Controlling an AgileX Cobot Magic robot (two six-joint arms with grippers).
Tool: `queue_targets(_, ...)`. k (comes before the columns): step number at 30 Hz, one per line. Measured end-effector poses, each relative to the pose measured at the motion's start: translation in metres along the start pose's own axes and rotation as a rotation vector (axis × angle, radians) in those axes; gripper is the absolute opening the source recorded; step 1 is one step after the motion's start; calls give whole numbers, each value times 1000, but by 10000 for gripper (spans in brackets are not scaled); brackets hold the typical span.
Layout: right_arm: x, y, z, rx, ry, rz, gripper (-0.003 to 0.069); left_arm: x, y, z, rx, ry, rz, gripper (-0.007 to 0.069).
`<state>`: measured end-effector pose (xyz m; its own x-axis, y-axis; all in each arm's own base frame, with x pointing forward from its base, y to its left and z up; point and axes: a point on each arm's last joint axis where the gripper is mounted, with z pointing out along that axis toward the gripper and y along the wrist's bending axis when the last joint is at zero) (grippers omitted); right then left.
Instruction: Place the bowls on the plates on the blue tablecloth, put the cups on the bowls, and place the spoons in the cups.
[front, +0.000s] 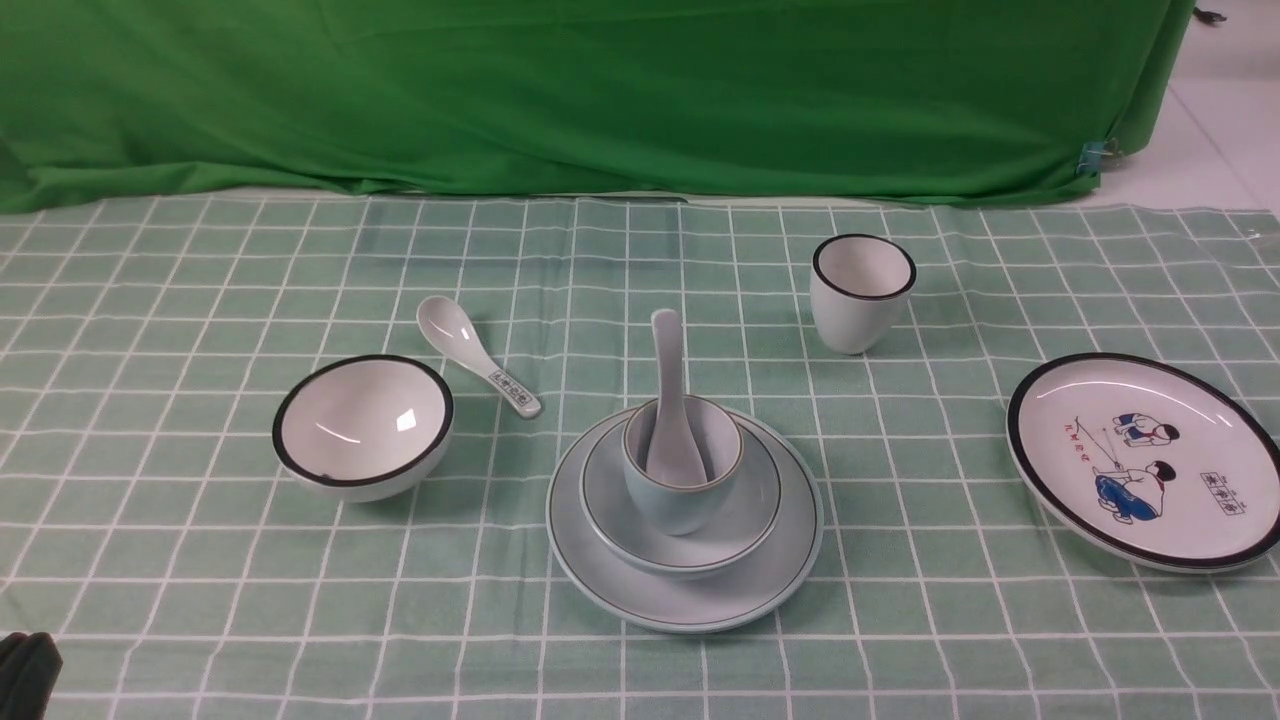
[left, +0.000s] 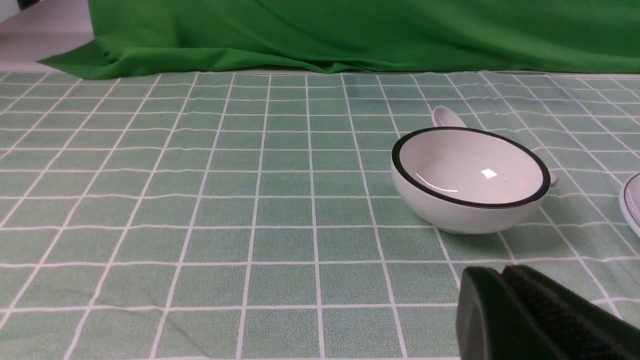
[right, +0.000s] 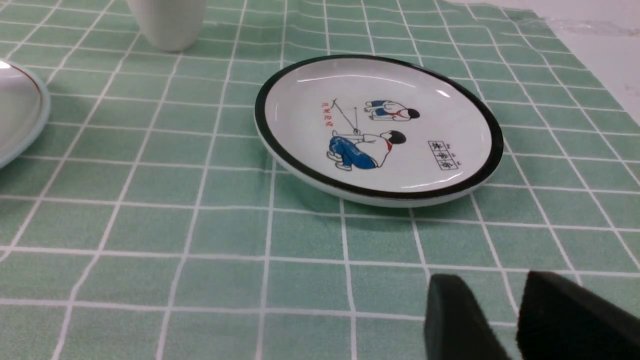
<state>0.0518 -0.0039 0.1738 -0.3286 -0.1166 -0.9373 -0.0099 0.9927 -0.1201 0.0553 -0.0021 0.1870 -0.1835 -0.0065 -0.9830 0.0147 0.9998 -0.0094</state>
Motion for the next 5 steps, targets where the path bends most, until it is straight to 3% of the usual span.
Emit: queue_targets(5, 0, 0, 0, 0, 0, 0, 241, 0, 0, 0, 0, 0, 0, 13)
